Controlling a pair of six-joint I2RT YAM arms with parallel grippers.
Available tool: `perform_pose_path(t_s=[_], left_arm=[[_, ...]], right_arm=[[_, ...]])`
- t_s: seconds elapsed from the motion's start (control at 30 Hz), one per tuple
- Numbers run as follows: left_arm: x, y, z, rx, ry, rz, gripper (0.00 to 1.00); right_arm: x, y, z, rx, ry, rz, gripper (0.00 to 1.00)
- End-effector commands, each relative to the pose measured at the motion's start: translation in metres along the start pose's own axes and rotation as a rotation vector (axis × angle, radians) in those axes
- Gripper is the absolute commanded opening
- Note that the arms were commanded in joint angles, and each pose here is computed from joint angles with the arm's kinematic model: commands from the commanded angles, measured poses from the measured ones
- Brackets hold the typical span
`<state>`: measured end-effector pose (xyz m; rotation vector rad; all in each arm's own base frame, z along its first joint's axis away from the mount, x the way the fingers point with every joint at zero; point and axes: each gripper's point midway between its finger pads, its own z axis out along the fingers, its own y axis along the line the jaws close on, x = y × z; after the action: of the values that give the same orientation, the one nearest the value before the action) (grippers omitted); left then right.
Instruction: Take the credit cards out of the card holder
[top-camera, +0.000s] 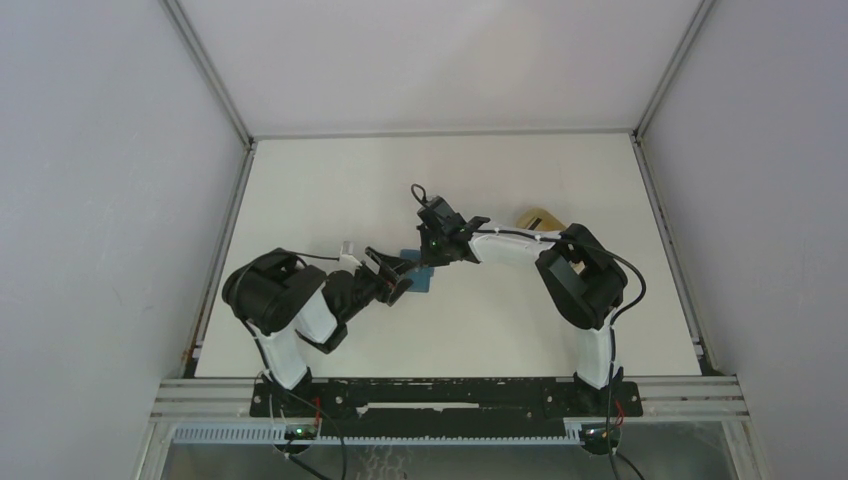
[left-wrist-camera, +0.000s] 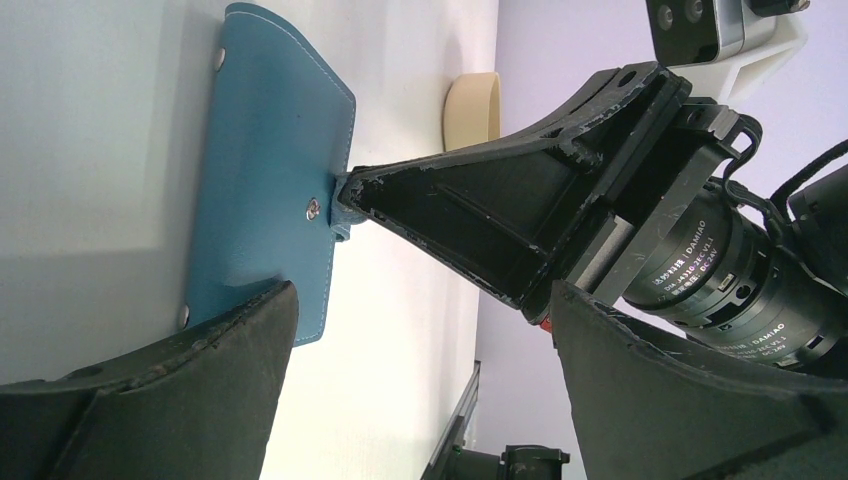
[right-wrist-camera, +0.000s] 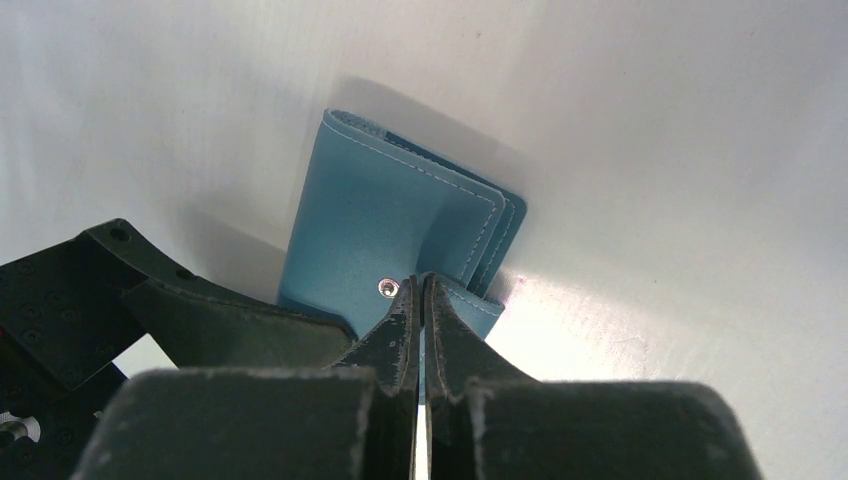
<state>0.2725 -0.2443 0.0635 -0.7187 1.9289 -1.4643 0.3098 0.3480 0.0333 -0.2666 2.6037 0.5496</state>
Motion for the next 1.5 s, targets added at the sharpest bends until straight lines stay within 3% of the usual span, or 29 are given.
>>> perform_pose_path(t_s=[0.0,0.63,0.87,1.17,1.47], left_arm=[[0.009,0.013,0.001,-0.042,0.044,0.012,1.00],[0.010,0.012,0.003,-0.039,0.047,0.008,0.98],[0.009,0.012,0.002,-0.038,0.042,0.015,0.77],[0.011,0.018,0.002,-0.054,0.050,0.002,0.03],[0.002,0.016,-0.007,-0.049,0.010,0.017,0.00]], right_arm=[[-0.023,0.040,-0.009,-0.103,-0.075,-0.023,0.00],[-0.024,0.058,-0.001,-0.152,-0.071,-0.023,0.00],[-0.026,0.060,0.001,-0.155,-0.070,-0.025,0.00],[-0.028,0.061,0.004,-0.150,-0.072,-0.023,0.00],[-0.023,0.054,0.009,-0.129,-0.052,-0.017,0.00]])
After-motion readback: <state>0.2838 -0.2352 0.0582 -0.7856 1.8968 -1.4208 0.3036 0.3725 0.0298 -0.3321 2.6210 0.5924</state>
